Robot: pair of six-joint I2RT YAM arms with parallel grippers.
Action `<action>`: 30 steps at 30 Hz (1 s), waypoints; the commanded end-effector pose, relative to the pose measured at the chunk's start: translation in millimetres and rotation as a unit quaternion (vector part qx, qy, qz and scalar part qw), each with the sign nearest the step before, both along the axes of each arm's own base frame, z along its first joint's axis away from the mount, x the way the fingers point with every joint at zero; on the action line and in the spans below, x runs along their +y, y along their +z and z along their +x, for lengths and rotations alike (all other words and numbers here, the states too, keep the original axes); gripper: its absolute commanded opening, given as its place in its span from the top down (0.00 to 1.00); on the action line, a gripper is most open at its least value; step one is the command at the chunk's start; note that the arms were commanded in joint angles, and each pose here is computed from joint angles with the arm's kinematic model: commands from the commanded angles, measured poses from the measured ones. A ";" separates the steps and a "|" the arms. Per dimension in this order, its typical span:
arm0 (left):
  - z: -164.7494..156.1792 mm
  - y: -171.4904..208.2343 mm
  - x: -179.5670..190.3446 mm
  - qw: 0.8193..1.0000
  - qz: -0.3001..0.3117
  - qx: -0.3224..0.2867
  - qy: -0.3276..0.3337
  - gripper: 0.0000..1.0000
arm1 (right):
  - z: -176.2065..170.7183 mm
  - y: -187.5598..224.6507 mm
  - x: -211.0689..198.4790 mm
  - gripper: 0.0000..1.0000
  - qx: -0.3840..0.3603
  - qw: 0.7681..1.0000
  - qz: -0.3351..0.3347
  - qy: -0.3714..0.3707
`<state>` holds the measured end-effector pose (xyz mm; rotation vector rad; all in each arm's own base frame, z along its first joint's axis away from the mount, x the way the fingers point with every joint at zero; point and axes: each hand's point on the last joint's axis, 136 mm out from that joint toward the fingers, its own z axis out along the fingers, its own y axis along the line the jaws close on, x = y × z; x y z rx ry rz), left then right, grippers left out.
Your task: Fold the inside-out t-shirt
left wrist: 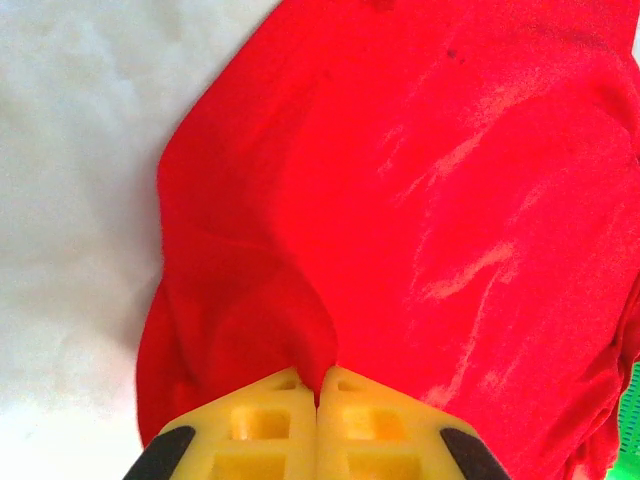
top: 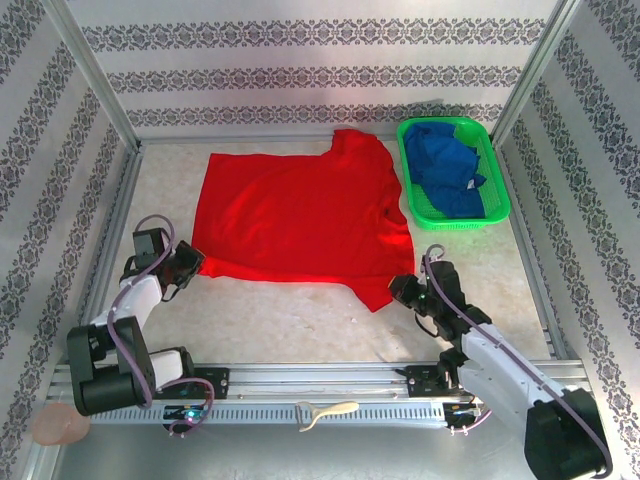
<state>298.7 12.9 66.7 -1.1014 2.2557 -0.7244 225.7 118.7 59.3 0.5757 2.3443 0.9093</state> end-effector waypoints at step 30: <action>41.2 91.1 -63.8 0.983 0.053 -0.080 -0.154 0.62 | 0.2 109.4 -10.2 0.51 -0.075 0.995 -0.056 -0.016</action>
